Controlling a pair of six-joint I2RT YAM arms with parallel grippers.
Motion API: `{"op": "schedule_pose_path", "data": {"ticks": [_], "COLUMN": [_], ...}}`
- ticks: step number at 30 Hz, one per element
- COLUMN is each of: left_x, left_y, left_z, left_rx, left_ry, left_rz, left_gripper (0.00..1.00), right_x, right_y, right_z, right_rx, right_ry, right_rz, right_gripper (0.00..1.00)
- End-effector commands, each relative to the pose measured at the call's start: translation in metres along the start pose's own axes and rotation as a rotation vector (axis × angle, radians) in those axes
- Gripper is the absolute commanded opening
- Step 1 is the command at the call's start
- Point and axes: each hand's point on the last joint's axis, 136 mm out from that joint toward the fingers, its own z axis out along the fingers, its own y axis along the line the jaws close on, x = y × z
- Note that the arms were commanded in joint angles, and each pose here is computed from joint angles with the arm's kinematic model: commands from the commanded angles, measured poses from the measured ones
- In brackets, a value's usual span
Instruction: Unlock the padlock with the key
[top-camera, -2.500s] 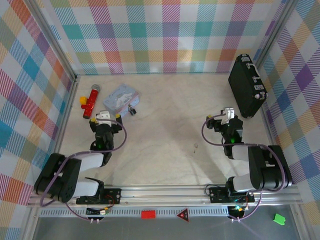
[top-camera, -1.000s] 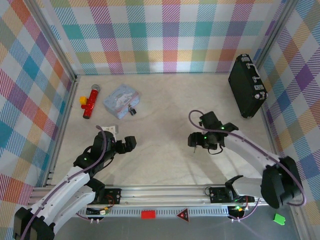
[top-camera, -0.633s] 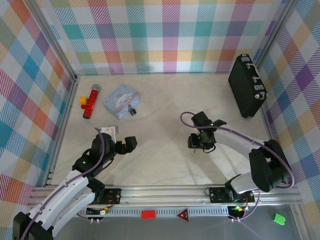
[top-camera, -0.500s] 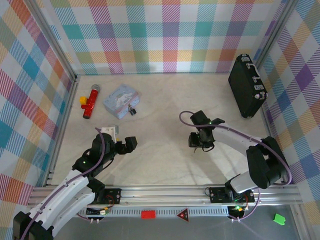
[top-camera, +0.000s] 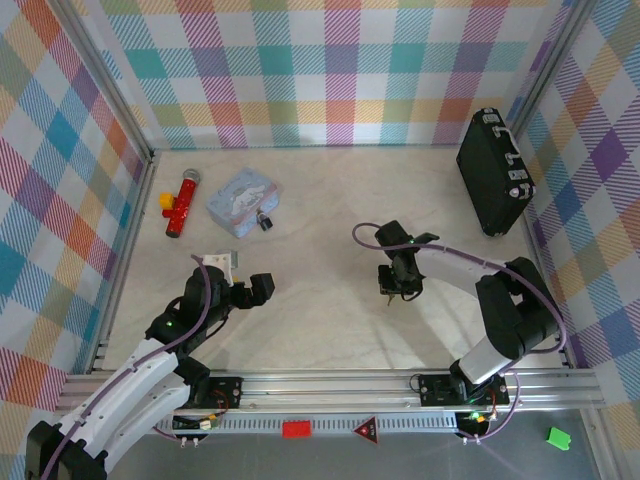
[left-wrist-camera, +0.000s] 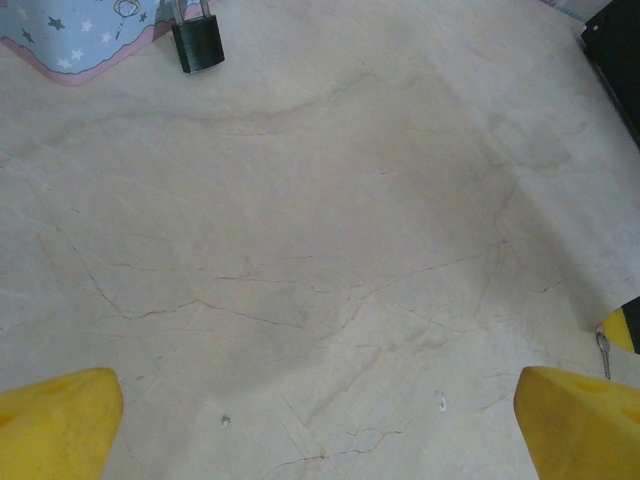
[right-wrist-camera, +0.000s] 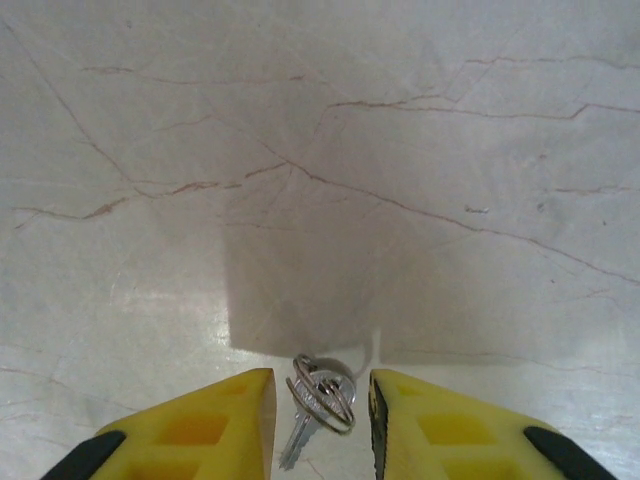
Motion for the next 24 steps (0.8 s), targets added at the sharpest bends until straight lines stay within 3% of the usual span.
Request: {"op": "schedule_pose_path", "data": {"ticks": [1,17,24], "left_x": [-0.006,-0.008,-0.007], "left_y": [-0.006,-0.004,-0.002], "left_z": [0.0,-0.001,0.001], "left_rx": [0.023,0.013,0.0], "left_ry": [-0.036,-0.041,-0.037], "left_rz": [0.028,0.025,0.023], "left_gripper": [1.0,1.0,1.0], "right_x": [-0.004,0.004,0.002], "right_y": [0.0,0.002,0.008], "right_z": [-0.001,0.009,-0.005], "right_rx": [0.021,0.023,-0.031], "right_ry": [-0.003,0.024,-0.028], "right_rz": [-0.019,-0.033,0.007], "right_gripper": [0.29,0.1,0.02]}}
